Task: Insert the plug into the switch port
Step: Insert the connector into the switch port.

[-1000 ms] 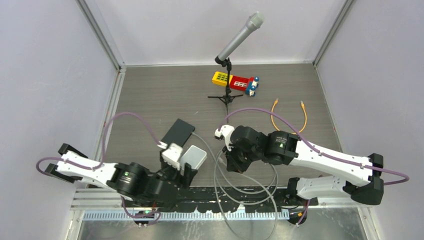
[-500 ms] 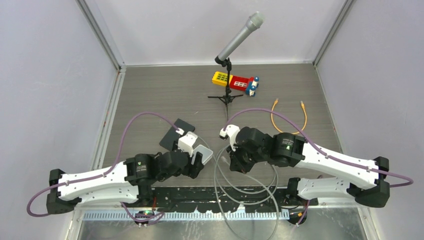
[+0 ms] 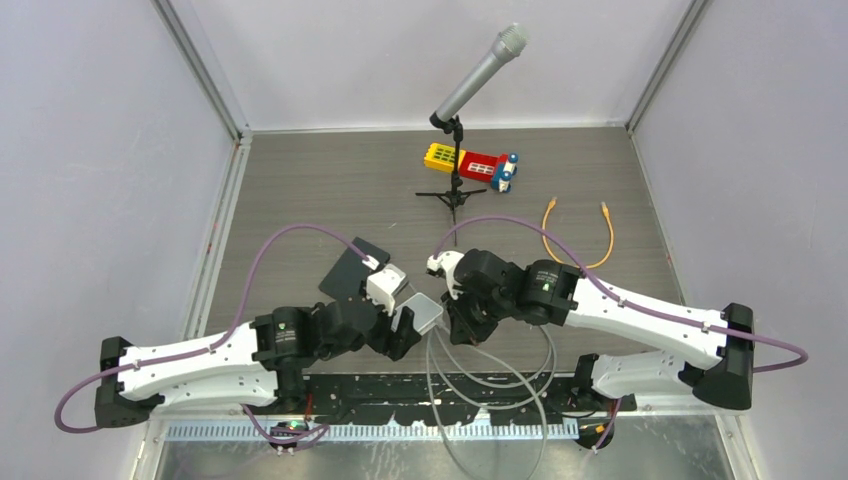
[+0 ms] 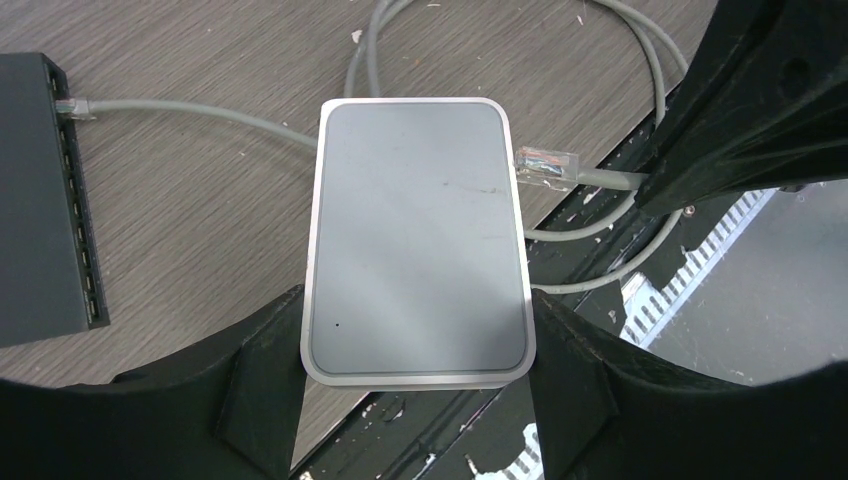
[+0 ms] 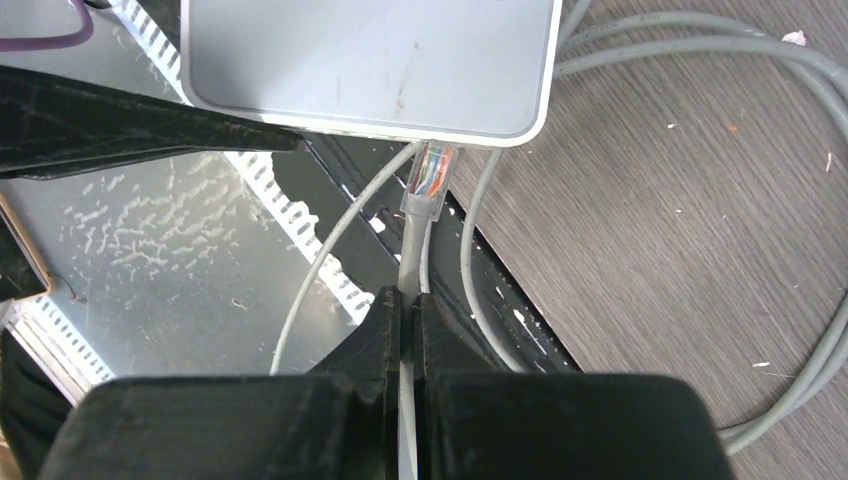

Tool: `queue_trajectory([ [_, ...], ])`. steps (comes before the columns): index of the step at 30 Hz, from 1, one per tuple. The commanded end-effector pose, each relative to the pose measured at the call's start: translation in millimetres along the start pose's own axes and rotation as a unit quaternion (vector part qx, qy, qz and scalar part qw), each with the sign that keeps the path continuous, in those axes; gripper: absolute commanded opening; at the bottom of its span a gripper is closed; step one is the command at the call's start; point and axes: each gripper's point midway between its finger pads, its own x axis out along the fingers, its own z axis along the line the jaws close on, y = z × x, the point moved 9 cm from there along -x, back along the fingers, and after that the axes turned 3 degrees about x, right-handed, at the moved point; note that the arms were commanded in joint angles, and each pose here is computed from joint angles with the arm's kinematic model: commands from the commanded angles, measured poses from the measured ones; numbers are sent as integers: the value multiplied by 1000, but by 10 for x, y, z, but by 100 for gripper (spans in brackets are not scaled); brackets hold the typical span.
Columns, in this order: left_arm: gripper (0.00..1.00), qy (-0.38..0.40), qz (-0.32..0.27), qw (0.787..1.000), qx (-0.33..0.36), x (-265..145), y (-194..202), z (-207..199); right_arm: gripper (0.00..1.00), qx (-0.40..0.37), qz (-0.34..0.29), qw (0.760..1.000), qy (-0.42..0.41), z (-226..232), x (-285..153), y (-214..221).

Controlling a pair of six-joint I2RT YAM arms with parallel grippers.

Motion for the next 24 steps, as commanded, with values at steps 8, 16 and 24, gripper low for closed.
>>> queue_trajectory([
  [8,0,19,-47,999,-4,-28,-214,-73,0,33,2,999,-35,18,-1,-8],
  [16,0,9,-56,998,-8,-59,-213,-33,1,36,-2,999,-30,-10,-33,26],
  [24,0,25,-50,998,-3,-29,-211,-78,0,39,-9,999,-21,-45,-32,-10],
])
